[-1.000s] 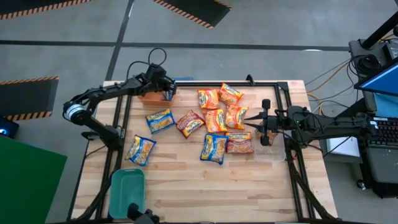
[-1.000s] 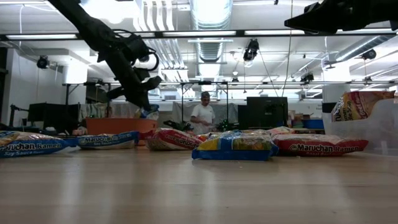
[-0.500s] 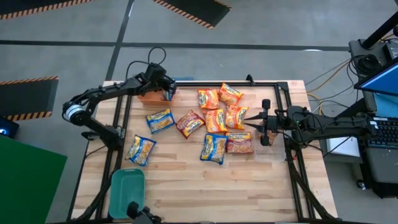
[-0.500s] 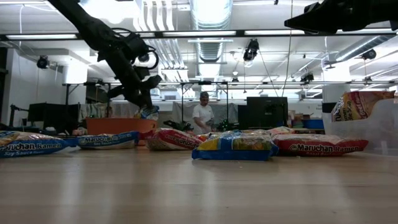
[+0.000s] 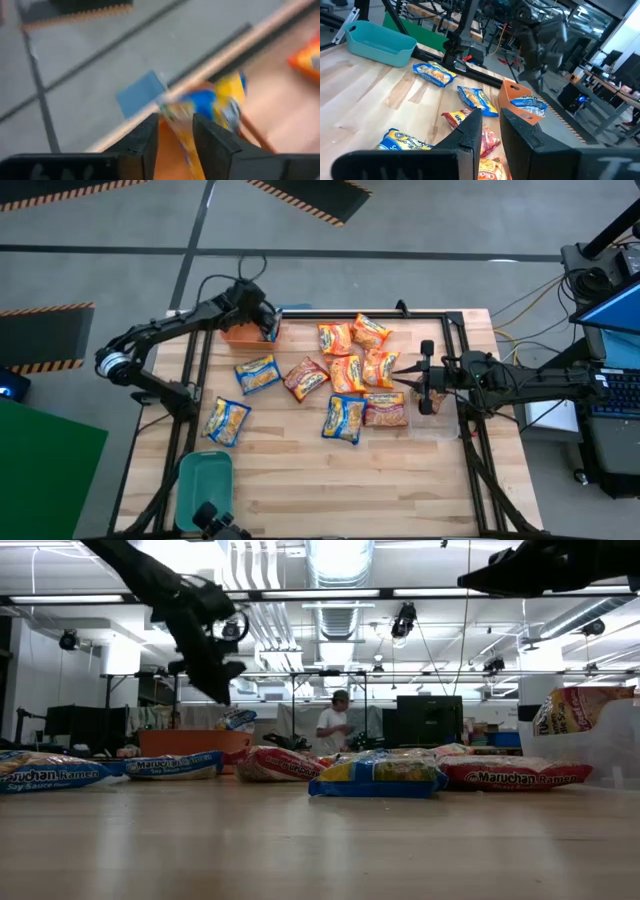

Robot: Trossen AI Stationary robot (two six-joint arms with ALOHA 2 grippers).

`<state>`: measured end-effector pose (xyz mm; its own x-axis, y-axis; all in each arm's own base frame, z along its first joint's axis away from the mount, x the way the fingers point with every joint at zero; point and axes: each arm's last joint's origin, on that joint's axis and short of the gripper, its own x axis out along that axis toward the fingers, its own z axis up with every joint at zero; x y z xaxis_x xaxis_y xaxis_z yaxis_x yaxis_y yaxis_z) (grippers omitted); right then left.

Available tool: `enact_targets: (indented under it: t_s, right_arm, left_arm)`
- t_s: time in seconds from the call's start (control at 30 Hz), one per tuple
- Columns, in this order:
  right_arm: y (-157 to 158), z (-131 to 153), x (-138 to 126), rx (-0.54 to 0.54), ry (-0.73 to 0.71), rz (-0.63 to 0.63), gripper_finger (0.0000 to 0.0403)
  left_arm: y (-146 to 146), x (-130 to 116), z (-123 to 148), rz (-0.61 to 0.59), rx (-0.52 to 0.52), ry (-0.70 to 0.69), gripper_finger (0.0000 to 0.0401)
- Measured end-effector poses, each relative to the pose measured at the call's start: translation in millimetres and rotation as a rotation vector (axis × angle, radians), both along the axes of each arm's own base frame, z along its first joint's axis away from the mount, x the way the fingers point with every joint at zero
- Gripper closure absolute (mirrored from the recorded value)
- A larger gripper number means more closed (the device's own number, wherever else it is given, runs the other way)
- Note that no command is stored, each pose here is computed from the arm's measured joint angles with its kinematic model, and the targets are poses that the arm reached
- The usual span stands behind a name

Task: Sort Maruchan noodles
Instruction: Put the blue noodle pack into the orange bin

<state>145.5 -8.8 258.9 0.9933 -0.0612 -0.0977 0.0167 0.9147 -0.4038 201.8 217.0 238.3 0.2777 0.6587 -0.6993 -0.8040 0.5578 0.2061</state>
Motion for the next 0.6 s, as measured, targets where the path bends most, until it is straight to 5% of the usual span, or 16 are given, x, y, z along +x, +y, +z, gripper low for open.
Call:
enact_targets:
  t_s: [0.6]
  right_arm:
    - [0.0, -2.9, 0.1, 0.033, 0.006, -0.003, 0.0344]
  left_arm:
    - [20.5, 17.2, -67.4, 0.143, -0.163, -0.016, 0.0399]
